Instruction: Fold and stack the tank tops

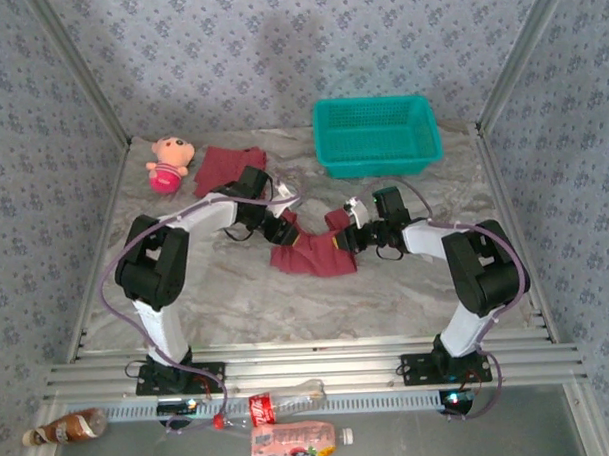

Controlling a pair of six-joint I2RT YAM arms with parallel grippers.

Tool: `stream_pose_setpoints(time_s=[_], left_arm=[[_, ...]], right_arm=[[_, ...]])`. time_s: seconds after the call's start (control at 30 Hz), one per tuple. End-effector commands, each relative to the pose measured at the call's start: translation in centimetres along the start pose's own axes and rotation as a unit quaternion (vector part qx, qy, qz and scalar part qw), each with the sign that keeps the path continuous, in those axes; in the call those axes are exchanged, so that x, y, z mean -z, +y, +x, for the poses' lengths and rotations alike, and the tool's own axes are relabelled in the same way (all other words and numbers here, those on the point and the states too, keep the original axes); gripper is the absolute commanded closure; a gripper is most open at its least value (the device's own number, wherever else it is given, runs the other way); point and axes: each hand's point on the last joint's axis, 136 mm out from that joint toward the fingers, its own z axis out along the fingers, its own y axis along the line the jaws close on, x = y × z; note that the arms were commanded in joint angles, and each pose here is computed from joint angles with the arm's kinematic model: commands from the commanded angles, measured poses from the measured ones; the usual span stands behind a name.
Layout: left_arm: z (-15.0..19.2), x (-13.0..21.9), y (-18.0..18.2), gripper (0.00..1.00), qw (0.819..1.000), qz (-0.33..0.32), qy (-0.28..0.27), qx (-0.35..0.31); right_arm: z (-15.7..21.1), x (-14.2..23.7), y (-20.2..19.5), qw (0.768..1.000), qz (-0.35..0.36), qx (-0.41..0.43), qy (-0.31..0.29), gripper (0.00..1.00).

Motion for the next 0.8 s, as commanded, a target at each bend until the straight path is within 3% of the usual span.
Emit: stream_pose_setpoints(time_s=[0.0, 0.33, 0.57, 0.77], left_arm=[[0.1, -0.3, -0.7, 0.68, 0.999, 0.032, 0.016, -0.01], [-0.3, 3.0, -1.9, 1.0, 0.999, 0.023, 0.029, 0.029], [-1.1, 6.9, -5.1, 1.0, 0.996, 0.043, 0.001, 0.075], [0.7, 9.1, -8.2, 1.0, 0.988, 0.071, -0.001, 0.138]], right_arm=[[-0.7, 0.7, 1.0, 1.0, -0.02, 0.004, -0.017, 0.88], [-1.4, 3.0, 2.2, 0.998, -0.034, -0.028, -0.049, 0.97], [-1.2, 5.7, 5.1, 0.992, -0.083, -0.077, -0.056, 0.98], [1.1, 7.0, 8.1, 0.984, -0.113, -0.132, -0.032, 0.98]])
